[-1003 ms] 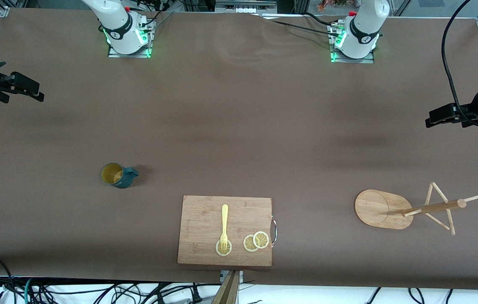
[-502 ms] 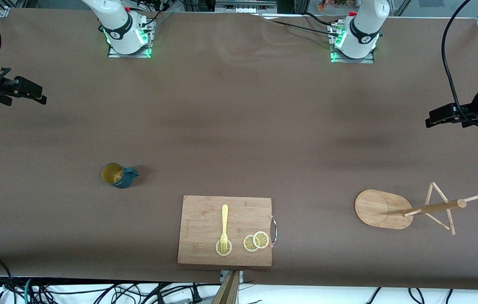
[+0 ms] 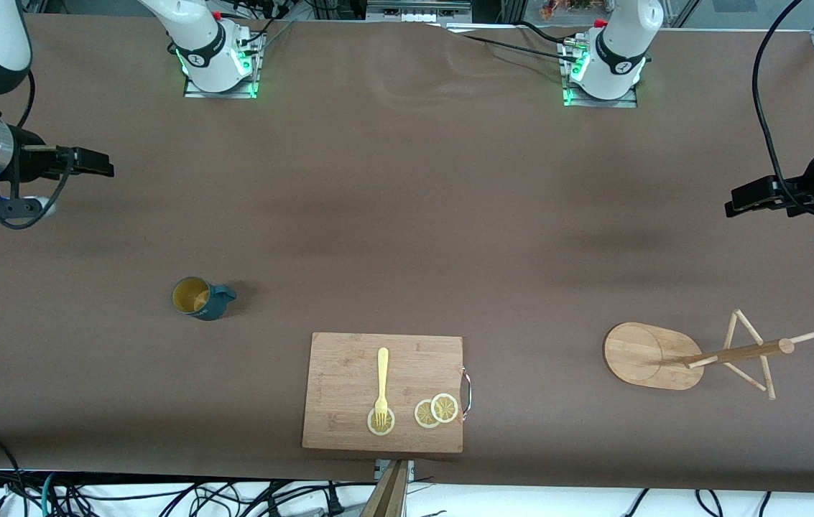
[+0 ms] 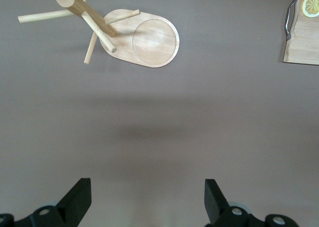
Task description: Pass cup and hang on rack
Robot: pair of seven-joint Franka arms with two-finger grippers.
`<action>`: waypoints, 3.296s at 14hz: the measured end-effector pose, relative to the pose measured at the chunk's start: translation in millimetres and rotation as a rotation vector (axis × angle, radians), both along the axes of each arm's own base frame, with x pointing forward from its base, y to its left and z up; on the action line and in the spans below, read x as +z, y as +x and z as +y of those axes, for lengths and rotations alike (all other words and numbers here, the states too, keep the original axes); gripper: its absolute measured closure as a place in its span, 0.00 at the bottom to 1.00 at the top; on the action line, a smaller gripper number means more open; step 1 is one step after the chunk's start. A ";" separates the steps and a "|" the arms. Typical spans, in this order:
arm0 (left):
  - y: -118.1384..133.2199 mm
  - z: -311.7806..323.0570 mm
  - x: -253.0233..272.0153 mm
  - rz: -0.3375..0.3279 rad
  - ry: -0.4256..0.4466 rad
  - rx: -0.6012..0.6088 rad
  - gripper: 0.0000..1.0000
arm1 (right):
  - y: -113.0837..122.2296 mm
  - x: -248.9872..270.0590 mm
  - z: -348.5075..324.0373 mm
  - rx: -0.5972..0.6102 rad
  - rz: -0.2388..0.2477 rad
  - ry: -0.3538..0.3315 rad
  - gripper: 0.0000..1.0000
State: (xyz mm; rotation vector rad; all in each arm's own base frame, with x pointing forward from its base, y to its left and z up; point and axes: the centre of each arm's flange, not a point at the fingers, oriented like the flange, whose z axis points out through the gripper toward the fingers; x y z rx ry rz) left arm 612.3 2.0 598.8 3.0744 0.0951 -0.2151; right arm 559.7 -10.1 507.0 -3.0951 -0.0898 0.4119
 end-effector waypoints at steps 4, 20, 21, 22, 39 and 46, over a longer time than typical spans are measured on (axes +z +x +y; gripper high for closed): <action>0.1 0.2 -0.3 0.000 0.000 0.000 0.00 | 6.6 -31.7 -0.8 -0.046 -0.123 -0.014 0.00; 0.6 -10.0 -1.4 0.002 0.000 -0.017 0.00 | 61.8 -196.9 32.4 -0.014 -0.524 0.000 0.03; 0.5 -10.4 -1.2 0.002 0.000 -0.018 0.00 | 61.6 -205.8 34.3 -0.011 -0.535 0.001 0.04; 0.2 -12.5 -0.5 0.001 0.000 -0.022 0.00 | 59.2 -217.0 35.1 -0.009 -0.548 0.002 0.04; -24.5 -41.1 -19.2 0.062 -0.044 -0.322 0.00 | 44.9 -241.2 52.3 0.133 -0.757 0.014 0.94; -26.5 -41.5 -43.8 0.097 -0.114 -0.543 0.00 | 74.1 -172.8 103.6 0.184 -0.494 0.059 0.94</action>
